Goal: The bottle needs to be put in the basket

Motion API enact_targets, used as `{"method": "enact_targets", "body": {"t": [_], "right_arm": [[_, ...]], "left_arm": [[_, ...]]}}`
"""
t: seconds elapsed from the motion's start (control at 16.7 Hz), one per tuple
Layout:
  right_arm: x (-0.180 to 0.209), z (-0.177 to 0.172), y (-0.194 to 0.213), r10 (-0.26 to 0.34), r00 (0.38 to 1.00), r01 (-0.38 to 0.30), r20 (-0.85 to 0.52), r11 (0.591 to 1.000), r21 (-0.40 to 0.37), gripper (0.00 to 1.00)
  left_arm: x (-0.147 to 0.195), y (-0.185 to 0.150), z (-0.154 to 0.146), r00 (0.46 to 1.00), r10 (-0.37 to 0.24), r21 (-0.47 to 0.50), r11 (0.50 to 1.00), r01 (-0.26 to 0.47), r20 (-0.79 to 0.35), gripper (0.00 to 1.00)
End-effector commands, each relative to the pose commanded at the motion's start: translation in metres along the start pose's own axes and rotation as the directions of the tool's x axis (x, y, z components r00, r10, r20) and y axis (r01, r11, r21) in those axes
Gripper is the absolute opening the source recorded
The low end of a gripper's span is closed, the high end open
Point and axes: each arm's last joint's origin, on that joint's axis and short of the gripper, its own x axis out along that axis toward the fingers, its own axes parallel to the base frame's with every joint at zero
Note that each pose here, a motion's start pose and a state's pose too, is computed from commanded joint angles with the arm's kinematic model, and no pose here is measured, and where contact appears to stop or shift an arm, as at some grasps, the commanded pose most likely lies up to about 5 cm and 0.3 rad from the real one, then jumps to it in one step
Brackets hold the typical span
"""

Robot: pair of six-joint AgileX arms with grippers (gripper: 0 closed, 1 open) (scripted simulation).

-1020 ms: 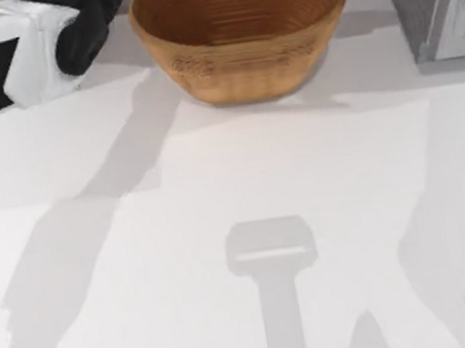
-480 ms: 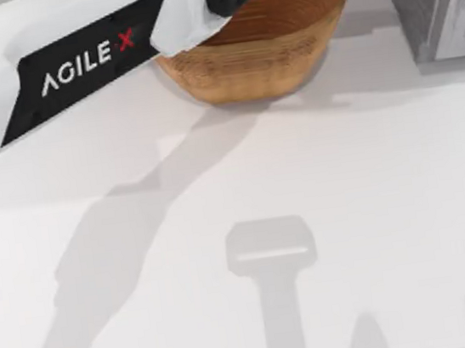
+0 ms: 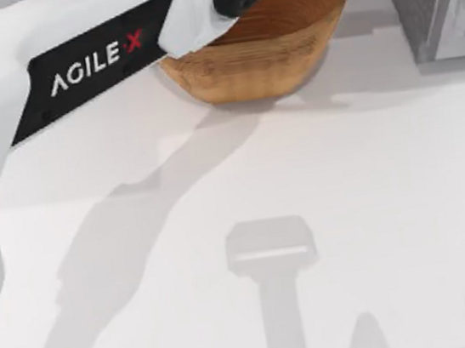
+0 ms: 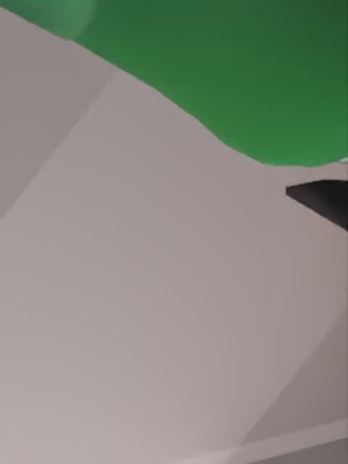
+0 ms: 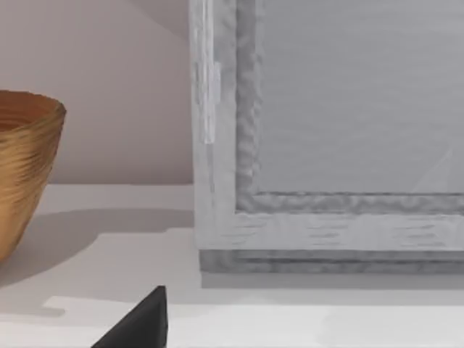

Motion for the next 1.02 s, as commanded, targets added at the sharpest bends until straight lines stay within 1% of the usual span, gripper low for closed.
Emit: {"method": "enact_targets", "body": {"t": [0.12,0.3,0.36,0.48,0.66,1.02], "right_arm": [[0.0,0.0,0.0,0.0,1.0,0.0,0.0,1.0,0.0,1.0],[0.0,0.0,0.0,0.0,1.0,0.0,0.0,1.0,0.0,1.0],[0.0,0.0,0.0,0.0,1.0,0.0,0.0,1.0,0.0,1.0],[0.0,0.0,0.0,0.0,1.0,0.0,0.0,1.0,0.0,1.0],[0.0,0.0,0.0,0.0,1.0,0.0,0.0,1.0,0.0,1.0],[0.0,0.0,0.0,0.0,1.0,0.0,0.0,1.0,0.0,1.0]], "left_arm": [[0.011,-0.001,-0.004,1.0,-0.002,-0.007,1.0,0.002,0.008,0.0],[0.036,-0.005,-0.03,1.0,0.003,0.01,1.0,-0.003,-0.013,0.0],[0.043,-0.005,-0.035,1.0,0.001,0.008,1.0,-0.001,-0.011,0.0],[0.052,-0.002,-0.038,1.0,-0.002,0.001,1.0,0.002,-0.003,0.0],[0.052,-0.002,-0.038,1.0,-0.002,0.001,1.0,0.002,-0.003,0.0],[0.052,-0.002,-0.038,1.0,-0.002,0.001,1.0,0.002,-0.003,0.45]]}}
